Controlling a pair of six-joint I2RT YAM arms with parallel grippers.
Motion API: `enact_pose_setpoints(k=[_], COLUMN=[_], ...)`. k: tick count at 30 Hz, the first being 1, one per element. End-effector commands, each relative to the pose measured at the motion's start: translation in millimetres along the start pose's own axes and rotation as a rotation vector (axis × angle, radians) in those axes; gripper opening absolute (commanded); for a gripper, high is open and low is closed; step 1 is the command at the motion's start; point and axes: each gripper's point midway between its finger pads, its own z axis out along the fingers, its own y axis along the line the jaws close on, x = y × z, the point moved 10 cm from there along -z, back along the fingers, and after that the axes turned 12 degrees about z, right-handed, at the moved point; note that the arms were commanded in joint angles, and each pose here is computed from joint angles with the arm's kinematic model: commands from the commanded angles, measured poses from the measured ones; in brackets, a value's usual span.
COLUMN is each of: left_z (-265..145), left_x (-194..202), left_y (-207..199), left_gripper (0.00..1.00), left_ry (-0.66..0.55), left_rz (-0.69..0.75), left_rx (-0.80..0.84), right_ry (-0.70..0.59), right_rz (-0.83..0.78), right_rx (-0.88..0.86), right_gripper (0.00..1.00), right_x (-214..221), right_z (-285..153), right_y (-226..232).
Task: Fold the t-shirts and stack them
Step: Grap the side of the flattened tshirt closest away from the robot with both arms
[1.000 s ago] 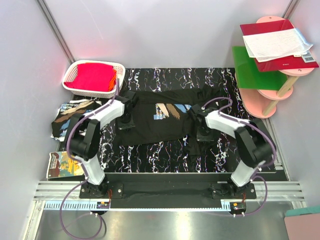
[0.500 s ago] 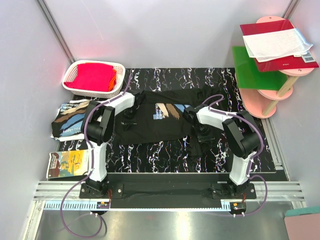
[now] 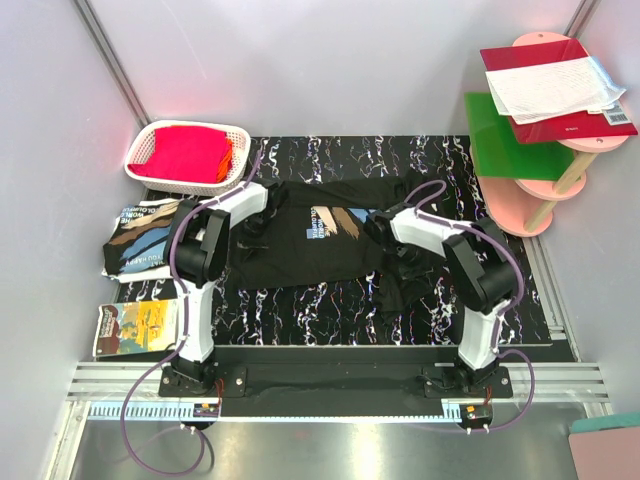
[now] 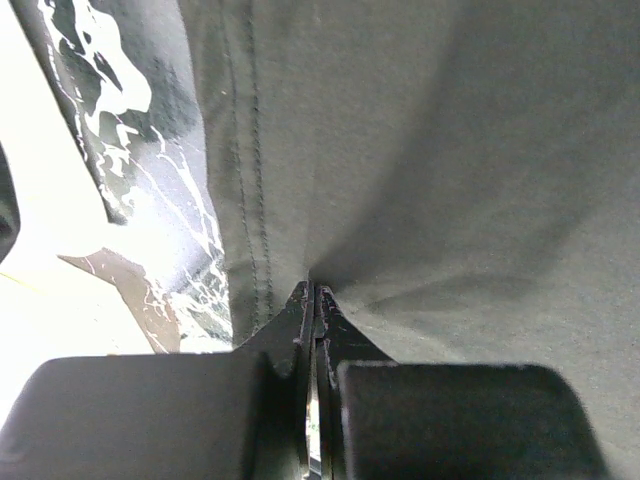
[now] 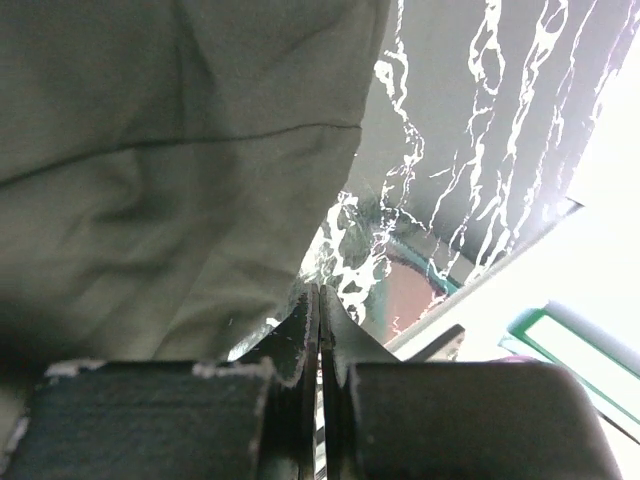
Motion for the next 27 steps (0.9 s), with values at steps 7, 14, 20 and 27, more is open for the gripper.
enact_pose_setpoints(k=[7,14,20,27], left_z=[-6,-6,-4,-3], left_x=[-7,-7,-9,-8], left_y=[5,5,3,4], left_gripper=[0.0,0.0,0.0,0.0], left_ry=[-0.038,-0.045,-0.043,-0.044], left_rz=[-0.011,-0.012,-0.006,-0.002], left_rx=[-0.016,-0.011,-0.007,-0.019], right_ry=[-0.096,0.038,0.174,0.162], right_rz=[0.168,0.154,0.122,0.065], right_rx=[-0.39,-0.463,-0.49,-0.232], right_gripper=[0.0,0.0,0.0,0.0], right_x=[-9,19,40,42], right_z=[-59,-31,-10,14], right_y=[-24,-5,12,10])
